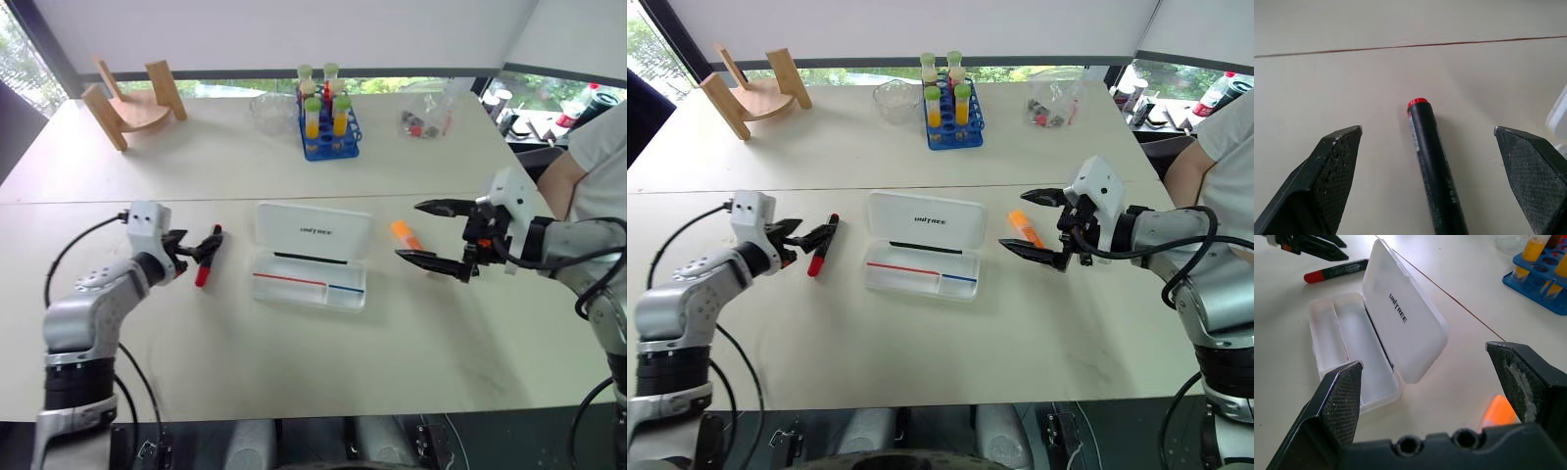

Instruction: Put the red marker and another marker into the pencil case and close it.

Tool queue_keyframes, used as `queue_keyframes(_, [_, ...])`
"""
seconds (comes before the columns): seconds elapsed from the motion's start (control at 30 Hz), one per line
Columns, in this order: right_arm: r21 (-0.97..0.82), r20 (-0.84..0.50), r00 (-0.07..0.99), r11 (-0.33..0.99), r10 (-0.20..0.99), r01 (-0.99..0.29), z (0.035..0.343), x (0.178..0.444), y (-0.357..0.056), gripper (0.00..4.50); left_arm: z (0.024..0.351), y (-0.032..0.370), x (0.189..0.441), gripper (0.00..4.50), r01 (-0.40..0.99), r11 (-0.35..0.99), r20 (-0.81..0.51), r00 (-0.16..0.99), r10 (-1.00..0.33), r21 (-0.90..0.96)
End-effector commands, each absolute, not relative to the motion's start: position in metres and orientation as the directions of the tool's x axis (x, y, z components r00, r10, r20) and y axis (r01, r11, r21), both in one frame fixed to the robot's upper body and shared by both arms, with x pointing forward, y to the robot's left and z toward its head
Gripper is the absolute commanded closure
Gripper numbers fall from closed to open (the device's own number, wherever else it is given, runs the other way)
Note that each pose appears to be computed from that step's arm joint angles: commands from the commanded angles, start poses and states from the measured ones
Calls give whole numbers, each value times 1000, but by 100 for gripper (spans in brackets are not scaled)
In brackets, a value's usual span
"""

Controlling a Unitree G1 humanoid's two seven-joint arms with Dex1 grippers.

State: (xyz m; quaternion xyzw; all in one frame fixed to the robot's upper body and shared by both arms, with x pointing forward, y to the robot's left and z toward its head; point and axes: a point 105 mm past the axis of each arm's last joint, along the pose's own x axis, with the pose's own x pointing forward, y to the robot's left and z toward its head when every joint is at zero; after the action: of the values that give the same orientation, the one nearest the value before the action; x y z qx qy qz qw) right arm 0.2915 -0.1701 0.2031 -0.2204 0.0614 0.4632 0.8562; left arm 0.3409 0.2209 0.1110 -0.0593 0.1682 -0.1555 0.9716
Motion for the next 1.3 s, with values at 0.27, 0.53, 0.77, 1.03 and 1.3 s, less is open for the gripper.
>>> queue_keyframes(0.27, [-265,-357,450,373,818,-889,219,257,-175,0,95,233,338,391,174,970,-409,884,-229,-167])
queue_keyframes(0.53, [-244,-331,433,367,839,-898,230,253,-176,0,195,157,309,426,819,567,-121,574,-810,88])
queue_keyframes(0.77, [-251,-347,431,360,833,-899,228,252,-175,0,198,111,269,426,981,-33,-322,30,-946,189])
queue_keyframes(1.03, [-263,-339,470,398,815,-879,226,245,-175,0,158,72,311,426,937,-129,-445,30,-895,323])
queue_keyframes(1.3, [-266,-343,496,423,798,-866,222,240,-175,0,136,68,335,376,917,-153,-515,65,-855,368])
